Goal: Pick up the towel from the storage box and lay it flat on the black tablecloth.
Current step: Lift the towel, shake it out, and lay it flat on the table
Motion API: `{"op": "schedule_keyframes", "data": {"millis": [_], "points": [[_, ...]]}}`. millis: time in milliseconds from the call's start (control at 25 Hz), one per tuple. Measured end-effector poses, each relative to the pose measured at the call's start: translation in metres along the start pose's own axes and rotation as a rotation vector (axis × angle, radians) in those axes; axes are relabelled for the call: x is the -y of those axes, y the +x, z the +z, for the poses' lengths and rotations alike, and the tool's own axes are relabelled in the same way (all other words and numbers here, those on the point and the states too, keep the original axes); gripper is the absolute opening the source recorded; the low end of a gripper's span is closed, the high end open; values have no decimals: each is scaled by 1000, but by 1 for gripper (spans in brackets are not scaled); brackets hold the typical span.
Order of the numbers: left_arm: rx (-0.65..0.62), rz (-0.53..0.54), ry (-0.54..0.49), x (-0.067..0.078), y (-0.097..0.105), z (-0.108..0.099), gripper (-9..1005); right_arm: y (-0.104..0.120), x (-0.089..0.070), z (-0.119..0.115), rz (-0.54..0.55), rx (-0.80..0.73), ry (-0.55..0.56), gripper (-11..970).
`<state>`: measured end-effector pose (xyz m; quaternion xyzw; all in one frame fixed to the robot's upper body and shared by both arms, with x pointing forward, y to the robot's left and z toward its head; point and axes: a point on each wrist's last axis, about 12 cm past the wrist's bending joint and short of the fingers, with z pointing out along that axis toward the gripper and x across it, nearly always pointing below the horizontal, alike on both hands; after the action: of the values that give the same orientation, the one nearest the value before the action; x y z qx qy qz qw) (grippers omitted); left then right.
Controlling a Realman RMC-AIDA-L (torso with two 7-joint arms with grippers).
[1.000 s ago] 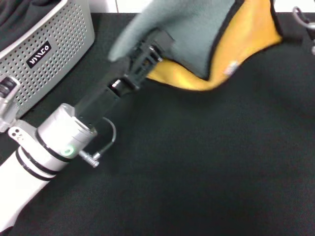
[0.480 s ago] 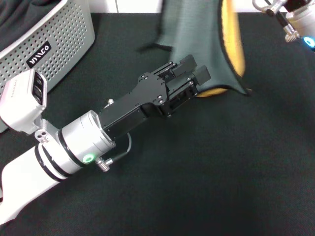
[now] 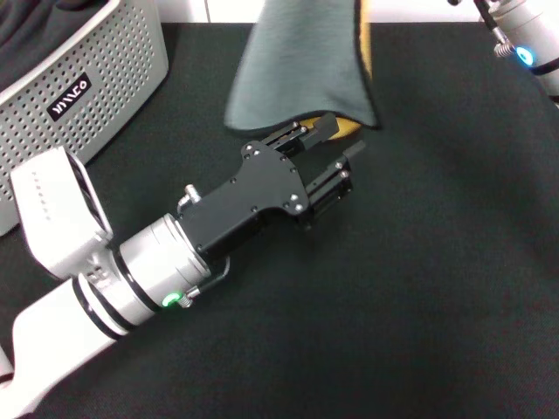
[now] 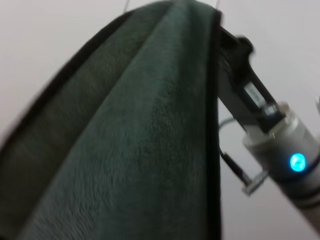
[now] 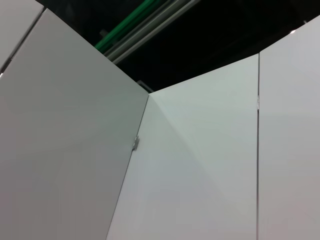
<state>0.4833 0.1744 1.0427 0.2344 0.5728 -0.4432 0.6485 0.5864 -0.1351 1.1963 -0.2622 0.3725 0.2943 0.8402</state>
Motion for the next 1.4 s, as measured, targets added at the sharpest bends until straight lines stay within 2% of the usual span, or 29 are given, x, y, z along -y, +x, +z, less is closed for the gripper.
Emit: {"op": "schedule_keyframes", "data": {"millis": [240,400,560,800,1040,1120,1400], "points": [[-59,196,-76,6,14,1,514,-2,2,0,6,21,20,103],[-69,359,-131,13,19,1,514,-3,8,-1,27,33,72,105],[-58,409,-171,12,18,2,514,-3,10,2,60,46,111,106],[-46,398,-187,10,16,5,514,0,8,13,78,38,99,108],[-55,361,-211,7,17,6,514,3,5,15,84,29,81,110],[-67,323,-219,4,18,5,514,1,4,13,83,43,76,110],[-87,52,-203,-11,16,-3,514,-8,4,-1,75,130,66,113]]}}
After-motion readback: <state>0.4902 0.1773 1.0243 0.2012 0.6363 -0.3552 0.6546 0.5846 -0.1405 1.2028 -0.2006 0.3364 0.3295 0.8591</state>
